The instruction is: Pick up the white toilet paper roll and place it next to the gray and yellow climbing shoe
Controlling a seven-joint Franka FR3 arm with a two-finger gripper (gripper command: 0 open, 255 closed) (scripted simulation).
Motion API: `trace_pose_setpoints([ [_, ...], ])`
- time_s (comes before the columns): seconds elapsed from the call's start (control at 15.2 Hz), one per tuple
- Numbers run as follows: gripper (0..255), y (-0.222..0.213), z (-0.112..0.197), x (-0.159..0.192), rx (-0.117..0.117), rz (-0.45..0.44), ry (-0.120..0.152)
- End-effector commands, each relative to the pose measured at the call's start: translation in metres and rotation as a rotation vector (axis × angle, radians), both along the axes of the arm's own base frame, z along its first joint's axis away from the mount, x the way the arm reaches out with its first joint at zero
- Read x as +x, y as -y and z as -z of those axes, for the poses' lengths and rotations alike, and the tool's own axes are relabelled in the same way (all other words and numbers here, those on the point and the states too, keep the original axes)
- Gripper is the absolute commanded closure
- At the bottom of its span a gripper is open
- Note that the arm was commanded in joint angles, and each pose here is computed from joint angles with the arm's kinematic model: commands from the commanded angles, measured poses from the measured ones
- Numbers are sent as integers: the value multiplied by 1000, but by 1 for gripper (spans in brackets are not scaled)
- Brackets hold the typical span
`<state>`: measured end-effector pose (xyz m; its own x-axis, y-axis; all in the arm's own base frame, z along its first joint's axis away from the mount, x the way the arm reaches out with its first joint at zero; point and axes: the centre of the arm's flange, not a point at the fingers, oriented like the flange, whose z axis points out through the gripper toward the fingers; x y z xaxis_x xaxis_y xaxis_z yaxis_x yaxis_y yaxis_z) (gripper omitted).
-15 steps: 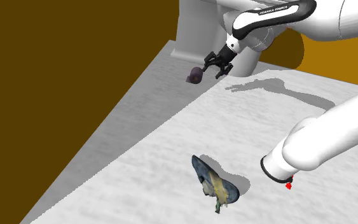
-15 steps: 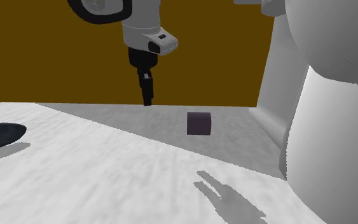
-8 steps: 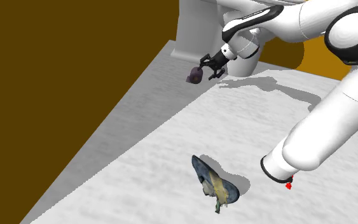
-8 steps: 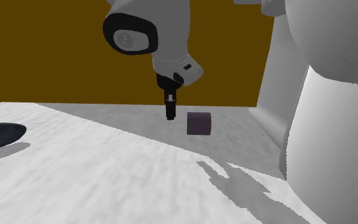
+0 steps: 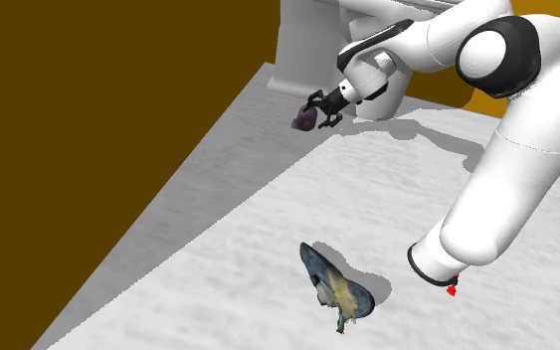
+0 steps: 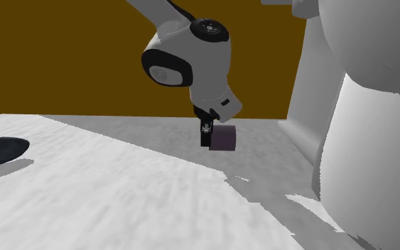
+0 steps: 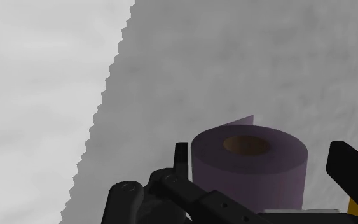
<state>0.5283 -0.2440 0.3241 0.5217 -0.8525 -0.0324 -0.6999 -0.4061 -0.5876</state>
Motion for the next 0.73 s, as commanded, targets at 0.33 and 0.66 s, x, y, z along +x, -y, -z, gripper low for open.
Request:
trace_pose_setpoints([
  [0.33, 0, -7, 20, 12, 1, 2, 1],
  [0.66, 0, -7, 20, 12, 1, 2, 1],
])
